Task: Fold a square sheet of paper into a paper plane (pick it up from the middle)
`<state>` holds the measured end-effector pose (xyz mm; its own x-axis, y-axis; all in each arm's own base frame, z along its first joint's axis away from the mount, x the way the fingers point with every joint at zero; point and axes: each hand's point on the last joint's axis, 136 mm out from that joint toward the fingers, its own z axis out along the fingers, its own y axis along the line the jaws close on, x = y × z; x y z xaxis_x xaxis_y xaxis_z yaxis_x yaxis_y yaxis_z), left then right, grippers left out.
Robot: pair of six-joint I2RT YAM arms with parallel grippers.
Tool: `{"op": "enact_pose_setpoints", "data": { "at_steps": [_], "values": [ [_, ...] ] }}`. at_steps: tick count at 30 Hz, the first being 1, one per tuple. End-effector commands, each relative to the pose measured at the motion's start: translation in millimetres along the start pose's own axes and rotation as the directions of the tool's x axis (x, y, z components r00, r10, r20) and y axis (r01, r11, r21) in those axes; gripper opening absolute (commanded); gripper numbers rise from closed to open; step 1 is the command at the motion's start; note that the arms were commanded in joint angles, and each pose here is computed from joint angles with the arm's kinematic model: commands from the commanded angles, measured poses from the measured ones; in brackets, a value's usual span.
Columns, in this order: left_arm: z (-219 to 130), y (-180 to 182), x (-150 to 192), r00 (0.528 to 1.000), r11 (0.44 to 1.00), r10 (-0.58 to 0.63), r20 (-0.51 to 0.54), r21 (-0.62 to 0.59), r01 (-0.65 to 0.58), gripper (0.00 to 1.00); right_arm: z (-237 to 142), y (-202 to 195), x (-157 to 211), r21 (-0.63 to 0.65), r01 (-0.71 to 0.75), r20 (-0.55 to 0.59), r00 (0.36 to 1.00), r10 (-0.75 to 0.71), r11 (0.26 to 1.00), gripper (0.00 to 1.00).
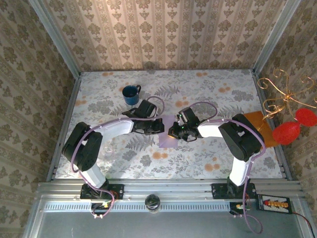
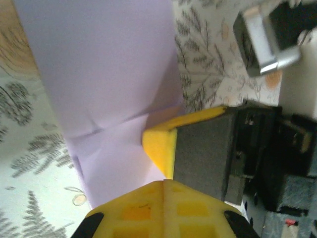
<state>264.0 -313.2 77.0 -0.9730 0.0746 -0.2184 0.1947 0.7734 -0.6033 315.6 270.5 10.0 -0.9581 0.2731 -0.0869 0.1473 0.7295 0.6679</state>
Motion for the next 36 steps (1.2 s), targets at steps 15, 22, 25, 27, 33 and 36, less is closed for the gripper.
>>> {"op": "enact_pose_setpoints", "data": {
  "at_steps": [15,22,25,27,33,36],
  "values": [
    [35,14,54,0.984,0.999,-0.029,-0.178,0.016,0.033,0.00,3,-99,43,0.353,-0.183,-0.038,0.977,0.209,0.918,0.00],
    [39,22,54,0.983,0.999,-0.035,-0.180,-0.015,0.033,0.00,3,-101,45,0.359,-0.208,-0.032,0.971,0.235,0.910,0.00],
    [39,23,50,0.985,0.999,-0.036,-0.171,-0.018,0.034,0.00,3,-103,46,0.363,-0.210,-0.034,0.971,0.238,0.908,0.00],
    [38,21,48,0.986,0.999,-0.036,-0.162,-0.013,0.034,0.00,3,-103,46,0.365,-0.210,-0.035,0.970,0.239,0.907,0.00],
    [41,22,45,0.987,0.999,-0.035,-0.159,-0.018,0.032,0.00,4,-106,48,0.371,-0.213,-0.037,0.969,0.243,0.904,0.00],
    [42,25,45,0.986,0.999,-0.035,-0.163,-0.030,0.030,0.00,4,-106,48,0.373,-0.214,-0.038,0.969,0.246,0.903,0.00]
  ]
}}
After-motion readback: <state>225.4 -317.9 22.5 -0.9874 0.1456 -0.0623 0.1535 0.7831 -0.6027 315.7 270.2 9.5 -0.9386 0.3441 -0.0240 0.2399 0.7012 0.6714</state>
